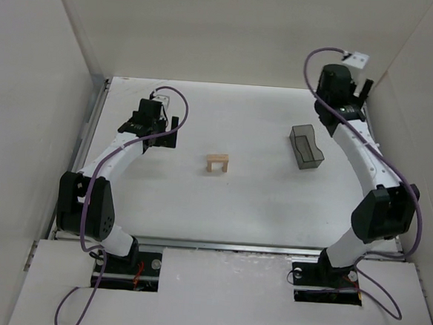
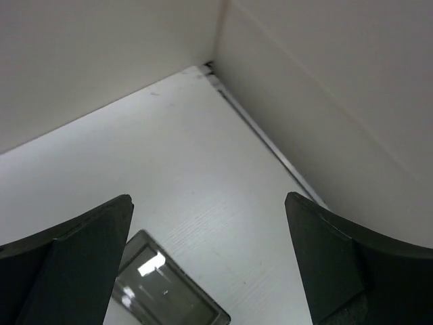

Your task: Build the wood block tower

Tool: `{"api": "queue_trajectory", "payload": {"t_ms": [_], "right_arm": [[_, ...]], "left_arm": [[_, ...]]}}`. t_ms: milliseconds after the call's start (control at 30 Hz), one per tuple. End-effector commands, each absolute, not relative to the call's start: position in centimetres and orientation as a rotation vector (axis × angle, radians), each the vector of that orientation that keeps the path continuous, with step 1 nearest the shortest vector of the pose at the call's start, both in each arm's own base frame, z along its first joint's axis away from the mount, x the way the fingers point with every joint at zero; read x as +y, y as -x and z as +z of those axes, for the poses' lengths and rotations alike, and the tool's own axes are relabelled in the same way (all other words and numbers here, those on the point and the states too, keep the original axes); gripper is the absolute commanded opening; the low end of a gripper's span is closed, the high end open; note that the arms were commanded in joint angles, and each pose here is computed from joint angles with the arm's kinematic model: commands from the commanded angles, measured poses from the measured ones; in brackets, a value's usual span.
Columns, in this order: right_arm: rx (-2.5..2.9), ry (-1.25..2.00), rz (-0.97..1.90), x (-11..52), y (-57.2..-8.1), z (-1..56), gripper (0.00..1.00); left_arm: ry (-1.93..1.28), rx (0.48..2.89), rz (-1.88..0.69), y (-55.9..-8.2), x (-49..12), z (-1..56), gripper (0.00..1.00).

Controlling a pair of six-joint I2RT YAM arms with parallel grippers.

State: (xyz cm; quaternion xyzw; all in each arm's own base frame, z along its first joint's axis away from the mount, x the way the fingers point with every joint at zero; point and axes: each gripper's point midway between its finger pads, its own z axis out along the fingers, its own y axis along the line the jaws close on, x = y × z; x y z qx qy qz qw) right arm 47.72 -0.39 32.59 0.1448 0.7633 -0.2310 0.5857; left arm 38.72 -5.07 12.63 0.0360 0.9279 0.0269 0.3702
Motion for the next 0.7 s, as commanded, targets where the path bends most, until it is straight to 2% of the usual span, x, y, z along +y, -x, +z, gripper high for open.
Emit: {"api": "queue_trajectory", "payload": {"t_ms": [0,233,400,667], "right_arm": [[1.533,-0.906,-0.477,-6.5,-44.4,34.5,1.00],[1.530,-0.929,-0.375,-6.5,-44.2,33.3,1.00],[1.530,-0.972,-0.384,-6.7,-44.2,34.3,1.00],[1.567,-0.997,-0.425,-6.8,-44.4,33.0,1.00]], "left_arm": [[-0.071,2.331,0.092,-38.7,-4.5,13.9,0.99],[-0.065,2.322,0.101,-38.9,-4.4,14.1,0.99],[-0.055,2.331,0.098,-38.7,-4.4,13.7,0.99],[-0.055,2.331,0.098,-38.7,-4.4,13.7,0.99]]}}
